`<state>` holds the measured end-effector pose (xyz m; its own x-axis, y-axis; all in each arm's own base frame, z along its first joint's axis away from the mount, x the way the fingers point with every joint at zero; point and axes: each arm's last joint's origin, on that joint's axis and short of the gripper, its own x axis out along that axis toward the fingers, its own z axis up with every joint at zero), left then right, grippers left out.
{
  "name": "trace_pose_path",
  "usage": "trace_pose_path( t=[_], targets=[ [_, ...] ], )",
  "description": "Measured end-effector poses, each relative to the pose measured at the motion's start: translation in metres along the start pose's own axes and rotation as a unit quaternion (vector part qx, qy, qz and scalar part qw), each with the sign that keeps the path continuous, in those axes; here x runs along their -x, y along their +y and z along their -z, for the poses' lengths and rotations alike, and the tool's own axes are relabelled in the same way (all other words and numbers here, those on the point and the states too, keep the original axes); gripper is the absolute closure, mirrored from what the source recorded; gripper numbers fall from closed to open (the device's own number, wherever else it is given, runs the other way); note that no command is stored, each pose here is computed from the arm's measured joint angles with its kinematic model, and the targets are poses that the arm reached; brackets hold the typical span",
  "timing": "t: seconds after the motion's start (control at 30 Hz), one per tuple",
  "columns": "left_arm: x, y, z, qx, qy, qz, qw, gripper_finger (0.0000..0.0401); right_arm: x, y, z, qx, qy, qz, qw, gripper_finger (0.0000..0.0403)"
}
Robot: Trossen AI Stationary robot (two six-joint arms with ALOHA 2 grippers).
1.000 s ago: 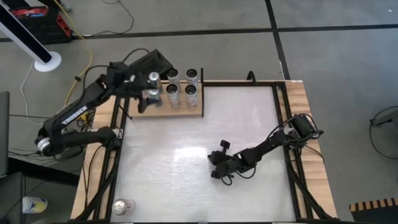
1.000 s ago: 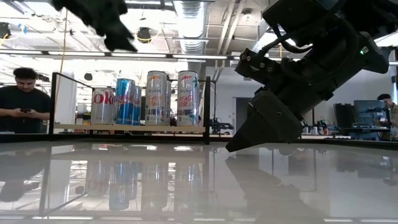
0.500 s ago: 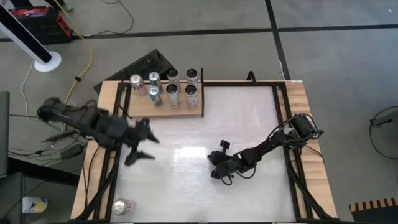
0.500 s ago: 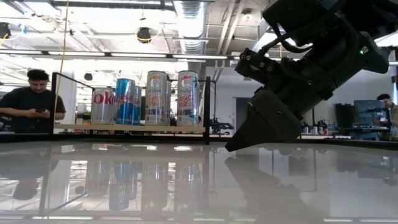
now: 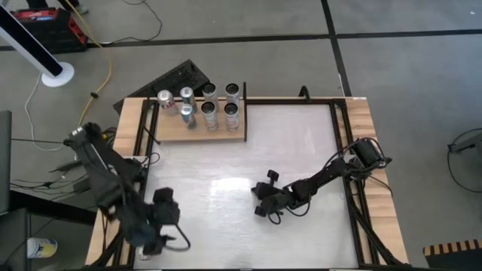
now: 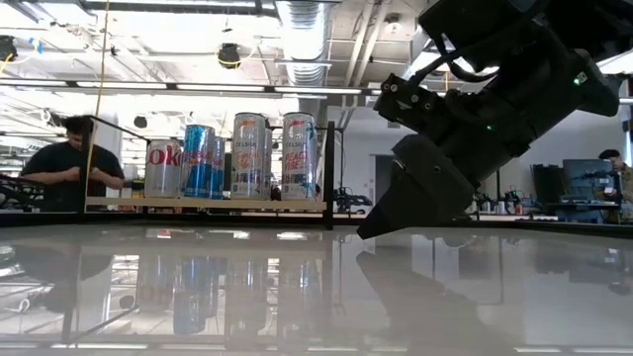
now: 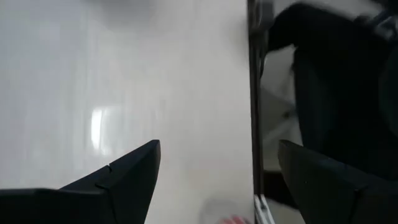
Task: Place canned beverage on shelf
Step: Put the coke soda can aligned with the other coke soda can on the shelf
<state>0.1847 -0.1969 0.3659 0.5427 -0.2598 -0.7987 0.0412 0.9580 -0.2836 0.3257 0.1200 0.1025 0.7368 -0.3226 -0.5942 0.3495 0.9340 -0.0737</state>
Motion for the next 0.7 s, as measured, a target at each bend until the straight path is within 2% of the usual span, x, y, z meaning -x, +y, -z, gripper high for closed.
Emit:
trace_pose_path(
  t=[0.17, 0.3, 0.47, 0.7],
  targets=[
    [-0.031, -0.026, 0.021, 0.042, 0.111, -0.015, 0.993, 0.0095, 0.004, 0.005, 0.002, 0.006, -0.001, -0.008, 1.000, 0.0376],
    [-0.048, -0.039, 0.038, 0.048, 0.166, -0.032, 0.984, 0.0095, 0.005, 0.007, 0.003, 0.006, -0.001, -0.010, 1.000, 0.0376],
    [-0.051, -0.047, 0.057, 0.051, 0.190, -0.064, 0.978, 0.0095, 0.007, 0.009, 0.004, -0.009, -0.002, -0.014, 1.000, 0.0376],
    [-0.041, -0.061, 0.081, 0.081, 0.179, -0.071, 0.978, 0.0095, 0.010, 0.013, 0.006, -0.005, -0.003, -0.020, 1.000, 0.0376]
  ],
)
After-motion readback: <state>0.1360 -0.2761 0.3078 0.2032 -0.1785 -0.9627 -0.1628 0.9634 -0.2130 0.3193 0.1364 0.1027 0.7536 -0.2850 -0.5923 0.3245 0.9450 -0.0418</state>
